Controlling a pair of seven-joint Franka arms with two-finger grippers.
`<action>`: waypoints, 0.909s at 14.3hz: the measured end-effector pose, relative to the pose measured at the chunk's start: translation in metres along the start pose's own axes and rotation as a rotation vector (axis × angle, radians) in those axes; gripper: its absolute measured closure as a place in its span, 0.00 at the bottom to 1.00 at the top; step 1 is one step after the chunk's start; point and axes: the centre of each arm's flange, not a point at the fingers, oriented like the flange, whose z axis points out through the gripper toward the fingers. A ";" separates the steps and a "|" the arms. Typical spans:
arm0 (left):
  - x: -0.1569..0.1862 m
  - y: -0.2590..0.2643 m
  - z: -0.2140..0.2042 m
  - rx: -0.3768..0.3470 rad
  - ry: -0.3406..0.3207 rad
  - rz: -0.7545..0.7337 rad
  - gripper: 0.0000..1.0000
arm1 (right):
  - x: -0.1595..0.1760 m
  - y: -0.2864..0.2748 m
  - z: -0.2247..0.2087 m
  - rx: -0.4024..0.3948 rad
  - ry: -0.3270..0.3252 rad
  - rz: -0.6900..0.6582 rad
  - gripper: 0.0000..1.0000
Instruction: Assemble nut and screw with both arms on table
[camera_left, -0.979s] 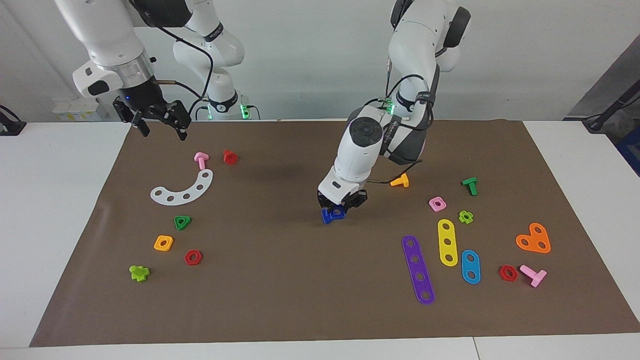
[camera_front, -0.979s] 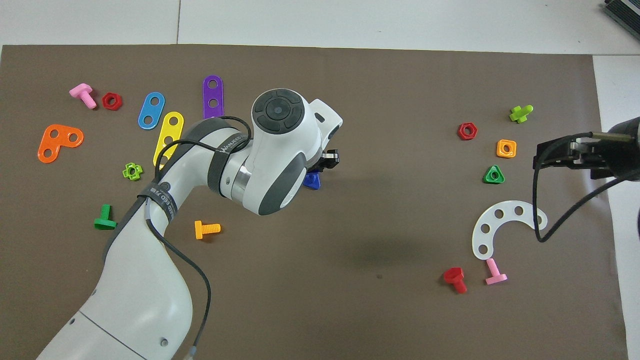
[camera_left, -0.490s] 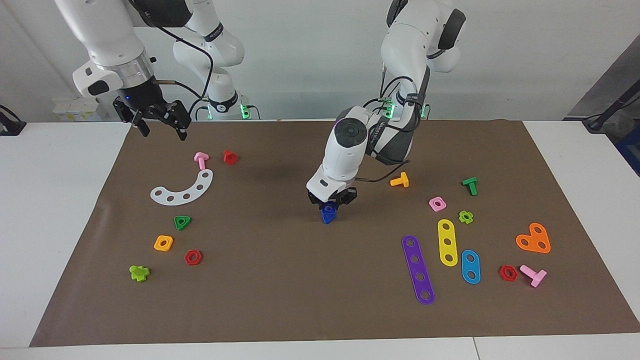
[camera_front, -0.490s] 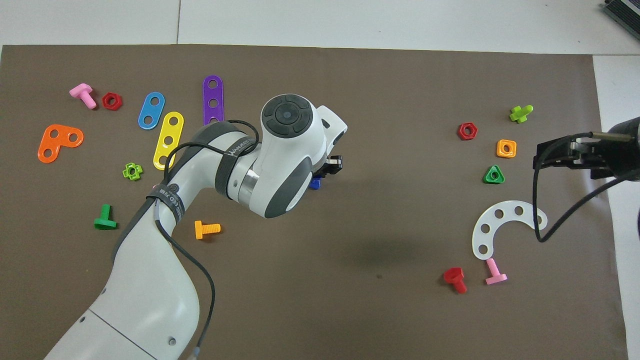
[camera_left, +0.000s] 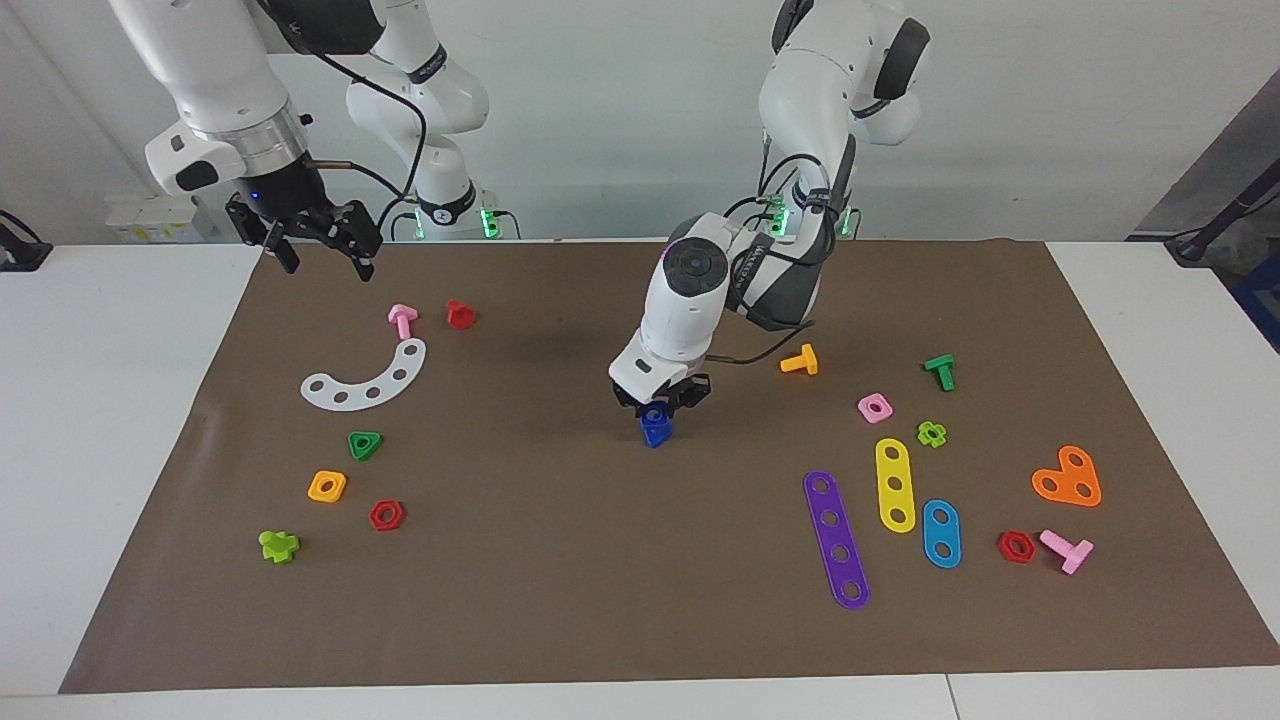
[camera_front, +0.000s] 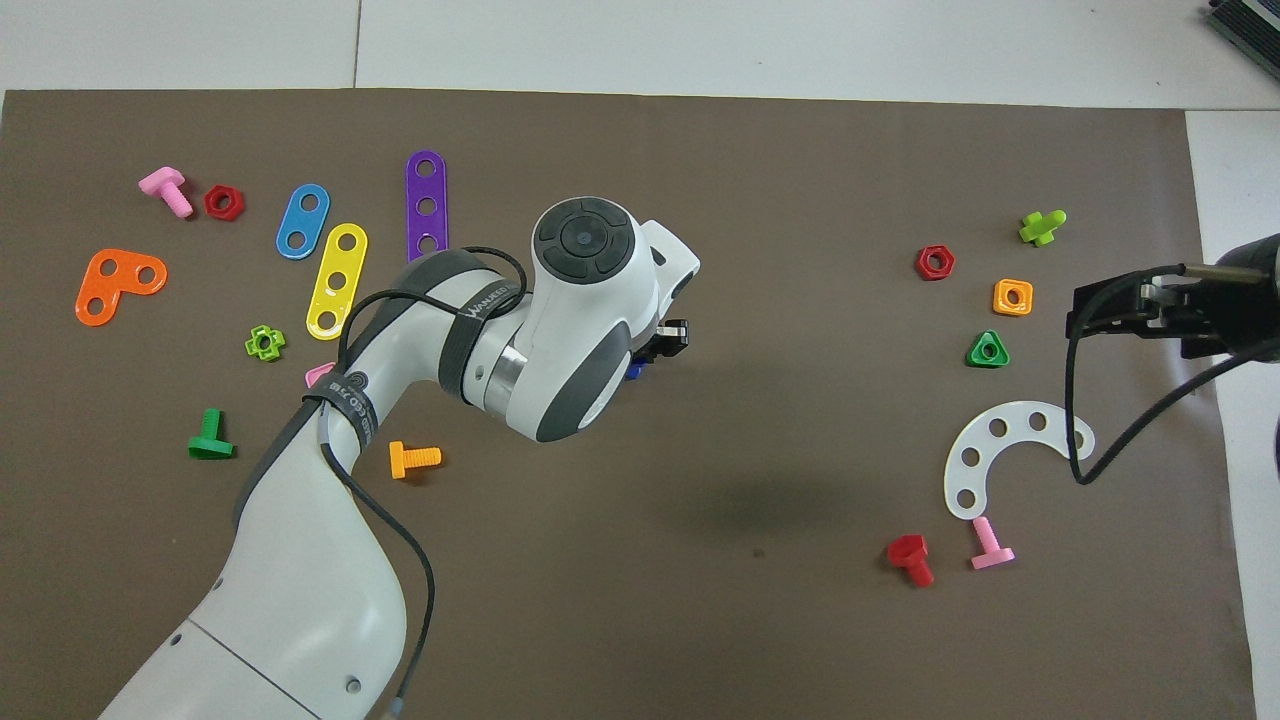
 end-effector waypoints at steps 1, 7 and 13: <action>0.000 -0.001 0.001 0.002 -0.002 -0.001 0.53 | 0.000 0.000 0.000 0.000 0.000 0.000 0.00; -0.002 -0.003 0.007 0.010 -0.014 -0.002 0.53 | 0.000 0.000 0.000 0.000 0.000 0.000 0.00; -0.005 -0.006 0.021 0.012 -0.014 -0.004 0.53 | 0.000 0.000 0.000 0.000 0.000 0.000 0.00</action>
